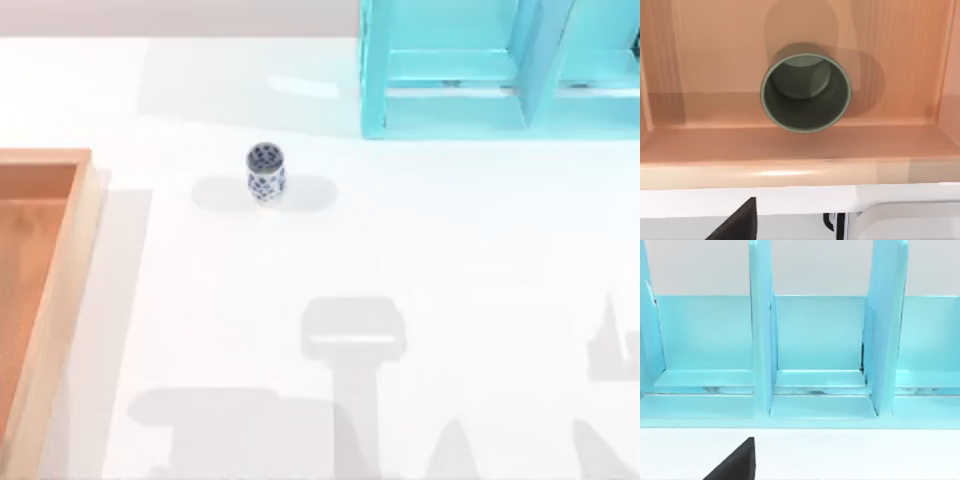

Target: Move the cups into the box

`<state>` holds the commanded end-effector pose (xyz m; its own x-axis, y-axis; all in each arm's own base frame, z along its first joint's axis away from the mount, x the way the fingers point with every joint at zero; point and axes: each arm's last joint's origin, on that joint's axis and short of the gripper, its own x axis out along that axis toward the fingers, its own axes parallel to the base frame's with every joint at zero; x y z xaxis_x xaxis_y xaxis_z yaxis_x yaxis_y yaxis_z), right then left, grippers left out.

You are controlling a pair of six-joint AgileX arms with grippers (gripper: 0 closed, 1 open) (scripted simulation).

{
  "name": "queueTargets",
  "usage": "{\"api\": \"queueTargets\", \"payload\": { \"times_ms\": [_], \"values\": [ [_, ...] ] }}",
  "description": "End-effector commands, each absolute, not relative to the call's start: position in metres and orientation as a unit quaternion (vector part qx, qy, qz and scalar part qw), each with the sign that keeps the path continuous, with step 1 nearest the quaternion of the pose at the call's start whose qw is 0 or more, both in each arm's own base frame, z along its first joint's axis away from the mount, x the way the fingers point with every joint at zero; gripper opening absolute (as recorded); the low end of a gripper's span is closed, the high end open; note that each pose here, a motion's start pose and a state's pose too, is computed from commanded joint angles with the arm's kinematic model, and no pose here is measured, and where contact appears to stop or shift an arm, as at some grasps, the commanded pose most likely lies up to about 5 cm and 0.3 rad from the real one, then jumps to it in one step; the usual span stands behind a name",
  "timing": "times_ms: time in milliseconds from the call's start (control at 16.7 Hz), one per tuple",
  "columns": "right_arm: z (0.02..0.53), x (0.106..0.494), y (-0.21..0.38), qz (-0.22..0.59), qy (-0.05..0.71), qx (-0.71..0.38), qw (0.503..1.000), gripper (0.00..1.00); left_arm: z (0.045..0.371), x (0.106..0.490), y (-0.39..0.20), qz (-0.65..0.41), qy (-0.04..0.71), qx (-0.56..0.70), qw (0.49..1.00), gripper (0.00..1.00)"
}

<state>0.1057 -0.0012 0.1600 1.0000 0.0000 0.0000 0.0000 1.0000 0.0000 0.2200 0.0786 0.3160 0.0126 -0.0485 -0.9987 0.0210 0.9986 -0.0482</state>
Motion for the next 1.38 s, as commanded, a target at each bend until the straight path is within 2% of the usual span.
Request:
{"api": "queueTargets", "payload": {
  "times_ms": [420,540,720,900,1080,1200,1380],
  "values": [
    [0.16,0.106,-0.001,0.0,0.0,0.0,1.0,1.0,0.318,0.23,0.076,-0.023,0.703,-0.009,0.711,1.0],
    [0.16,0.106,-0.001,0.0,0.0,0.0,1.0,1.0,0.32,0.253,0.068,-0.02,0.704,-0.006,0.71,1.0],
    [0.16,0.106,-0.001,0.0,0.0,0.0,1.0,1.0,0.319,0.308,0.042,-0.012,0.704,0.001,0.71,1.0],
    [0.16,0.106,-0.001,0.0,0.0,0.0,1.0,1.0,0.312,0.372,-0.008,-0.002,0.691,0.011,0.723,1.0],
    [0.16,0.106,-0.001,0.0,0.0,0.0,1.0,1.0,0.291,0.421,-0.081,0.003,0.672,0.016,0.741,1.0],
    [0.16,0.106,-0.001,0.0,0.0,0.0,1.0,1.0,0.273,0.438,-0.134,0.001,0.657,0.016,0.754,1.0],
    [0.16,0.106,-0.001,0.0,0.0,0.0,1.0,1.0,0.248,0.444,-0.201,-0.004,0.64,0.01,0.768,1.0]
  ]
}}
